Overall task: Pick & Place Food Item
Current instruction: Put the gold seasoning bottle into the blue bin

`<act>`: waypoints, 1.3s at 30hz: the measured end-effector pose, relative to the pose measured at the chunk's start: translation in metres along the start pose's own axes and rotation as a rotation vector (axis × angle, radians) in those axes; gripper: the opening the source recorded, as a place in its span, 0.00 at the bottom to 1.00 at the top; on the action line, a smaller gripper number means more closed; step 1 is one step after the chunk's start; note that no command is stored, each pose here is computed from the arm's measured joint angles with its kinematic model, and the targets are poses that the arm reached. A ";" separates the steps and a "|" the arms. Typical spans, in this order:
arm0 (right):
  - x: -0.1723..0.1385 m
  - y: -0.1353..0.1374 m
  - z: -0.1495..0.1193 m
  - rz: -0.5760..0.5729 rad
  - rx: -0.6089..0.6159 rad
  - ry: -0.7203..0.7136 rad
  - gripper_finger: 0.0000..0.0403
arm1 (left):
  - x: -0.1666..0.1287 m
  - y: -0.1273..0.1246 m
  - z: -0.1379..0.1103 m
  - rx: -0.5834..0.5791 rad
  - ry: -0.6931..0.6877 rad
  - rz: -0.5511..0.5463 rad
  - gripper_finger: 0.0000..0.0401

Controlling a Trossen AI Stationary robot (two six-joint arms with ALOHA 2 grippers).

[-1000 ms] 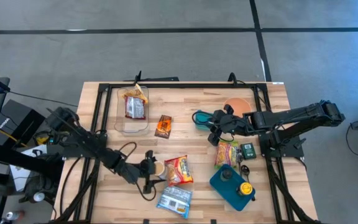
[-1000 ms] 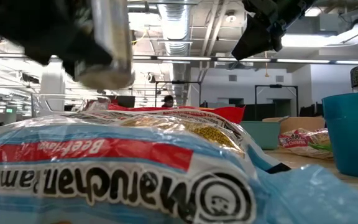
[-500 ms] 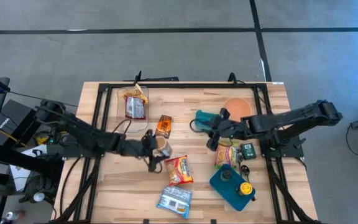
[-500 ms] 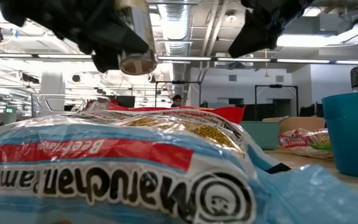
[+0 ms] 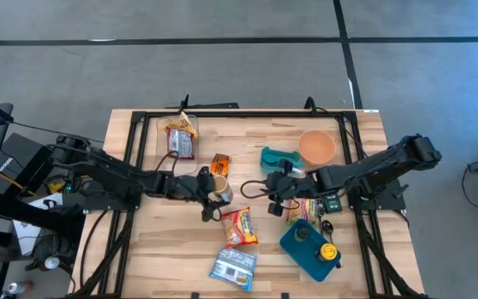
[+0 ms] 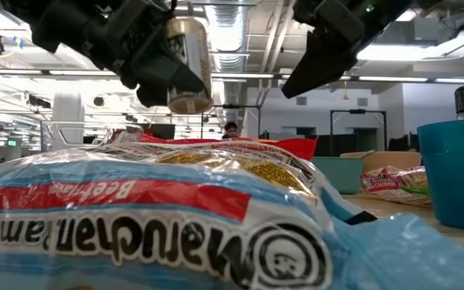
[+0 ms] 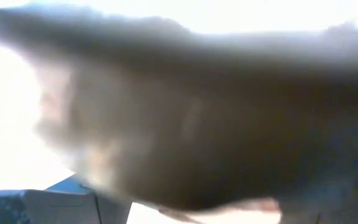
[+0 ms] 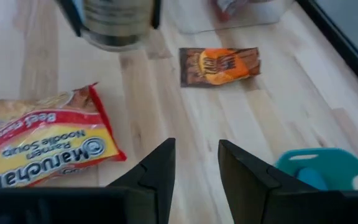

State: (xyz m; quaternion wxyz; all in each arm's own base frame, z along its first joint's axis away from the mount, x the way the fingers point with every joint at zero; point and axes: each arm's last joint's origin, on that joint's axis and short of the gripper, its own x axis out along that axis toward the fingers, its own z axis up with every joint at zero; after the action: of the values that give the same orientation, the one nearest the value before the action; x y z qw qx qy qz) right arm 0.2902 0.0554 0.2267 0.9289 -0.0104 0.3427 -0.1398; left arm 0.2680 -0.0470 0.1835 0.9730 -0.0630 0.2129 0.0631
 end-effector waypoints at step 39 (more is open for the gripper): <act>-0.002 -0.012 -0.047 0.329 0.233 -0.456 0.36 | 0.046 -0.014 0.004 0.045 0.003 -0.124 0.70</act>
State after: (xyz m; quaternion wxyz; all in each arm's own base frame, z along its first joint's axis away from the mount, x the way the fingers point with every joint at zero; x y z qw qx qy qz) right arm 0.2556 0.0483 0.1935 0.9870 0.1209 0.1039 -0.0198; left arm 0.3129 -0.0556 0.1691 0.9759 -0.0545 0.2115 -0.0022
